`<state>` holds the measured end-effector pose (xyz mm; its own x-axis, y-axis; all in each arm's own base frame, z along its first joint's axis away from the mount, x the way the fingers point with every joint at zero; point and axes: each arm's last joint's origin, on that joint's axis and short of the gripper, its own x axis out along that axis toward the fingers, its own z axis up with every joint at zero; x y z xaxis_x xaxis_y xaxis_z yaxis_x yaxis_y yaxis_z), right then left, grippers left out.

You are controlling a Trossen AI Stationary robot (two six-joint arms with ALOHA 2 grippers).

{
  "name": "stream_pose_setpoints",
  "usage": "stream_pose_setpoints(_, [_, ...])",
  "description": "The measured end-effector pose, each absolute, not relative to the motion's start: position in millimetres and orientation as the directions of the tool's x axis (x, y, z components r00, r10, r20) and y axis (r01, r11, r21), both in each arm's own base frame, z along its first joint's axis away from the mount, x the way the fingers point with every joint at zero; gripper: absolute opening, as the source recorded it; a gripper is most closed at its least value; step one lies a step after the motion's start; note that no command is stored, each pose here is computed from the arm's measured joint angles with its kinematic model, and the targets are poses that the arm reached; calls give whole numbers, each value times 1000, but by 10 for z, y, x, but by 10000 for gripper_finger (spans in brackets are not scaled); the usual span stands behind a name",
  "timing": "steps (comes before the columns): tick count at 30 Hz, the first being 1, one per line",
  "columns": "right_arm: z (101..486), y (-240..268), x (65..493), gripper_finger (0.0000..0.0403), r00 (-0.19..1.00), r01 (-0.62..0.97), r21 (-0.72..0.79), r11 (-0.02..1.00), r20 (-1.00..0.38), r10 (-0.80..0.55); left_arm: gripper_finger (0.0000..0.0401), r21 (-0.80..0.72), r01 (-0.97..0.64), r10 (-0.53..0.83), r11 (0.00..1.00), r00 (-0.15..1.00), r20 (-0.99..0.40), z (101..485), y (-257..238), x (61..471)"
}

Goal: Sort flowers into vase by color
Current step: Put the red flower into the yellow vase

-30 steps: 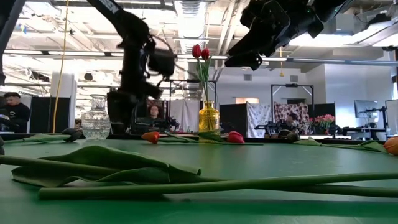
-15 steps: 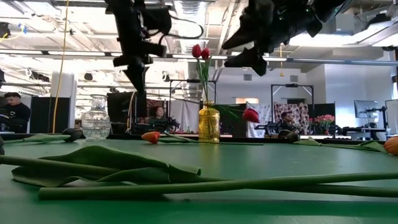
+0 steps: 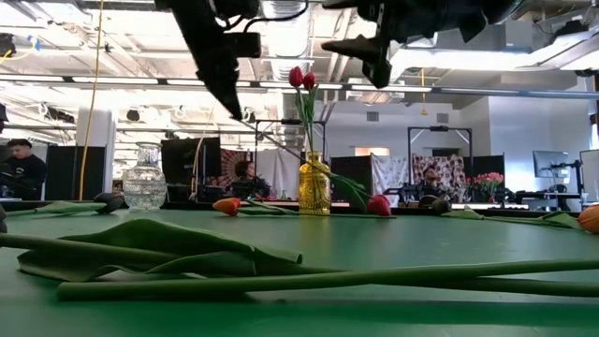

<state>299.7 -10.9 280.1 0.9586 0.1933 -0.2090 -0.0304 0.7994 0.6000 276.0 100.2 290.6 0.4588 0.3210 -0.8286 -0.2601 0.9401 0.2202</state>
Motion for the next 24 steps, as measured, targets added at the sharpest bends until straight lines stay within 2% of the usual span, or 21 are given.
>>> stream_pose_setpoints(5, [2777, -19, 3017, 259, 965, 14, 582, 813, -221, 142, 0, 151, -239, 264, 959, 567, -781, 2964, 1000, 2835])
stream_pose_setpoints(9, [2650, 0, 3086, 258, 957, 62, 617, 784, -259, 128, 0, 88, -212, 204, 973, 624, -754, 2992, 990, 2873])
stream_pose_setpoints(11, [2483, -13, 3123, 256, 949, 148, 643, 751, -306, 76, 0, 57, -205, 180, 977, 650, -738, 3007, 987, 2892])
stream_pose_setpoints(13, [2275, -38, 3176, 253, 923, 255, 600, 759, -385, -5, 0, 42, -203, 170, 978, 668, -725, 3019, 983, 2907])
stream_pose_setpoints(15, [2129, -56, 3224, 248, 899, 289, 441, 849, -431, -82, 0, 37, -203, 167, 978, 671, -722, 3022, 970, 2914])
stream_pose_setpoints(18, [2109, -27, 3349, 233, 901, 242, 106, 964, -393, -183, 0, 34, -202, 165, 979, 678, -716, 3024, 953, 2930])
stream_pose_setpoints(21, [2086, 33, 3459, 216, 893, 146, -262, 954, -379, -241, 0, 32, -195, 159, 980, 679, -717, 3023, 928, 2938])
stream_pose_setpoints(23, [2053, 67, 3509, 207, 880, 102, -387, 916, -394, -264, 0, 25, -198, 155, 980, 679, -717, 3022, 913, 2943])
stream_pose_setpoints(24, [2068, 84, 3537, 204, 883, 102, -390, 915, -389, -264, 0, 21, -201, 155, 979, 679, -717, 3022, 913, 2943])
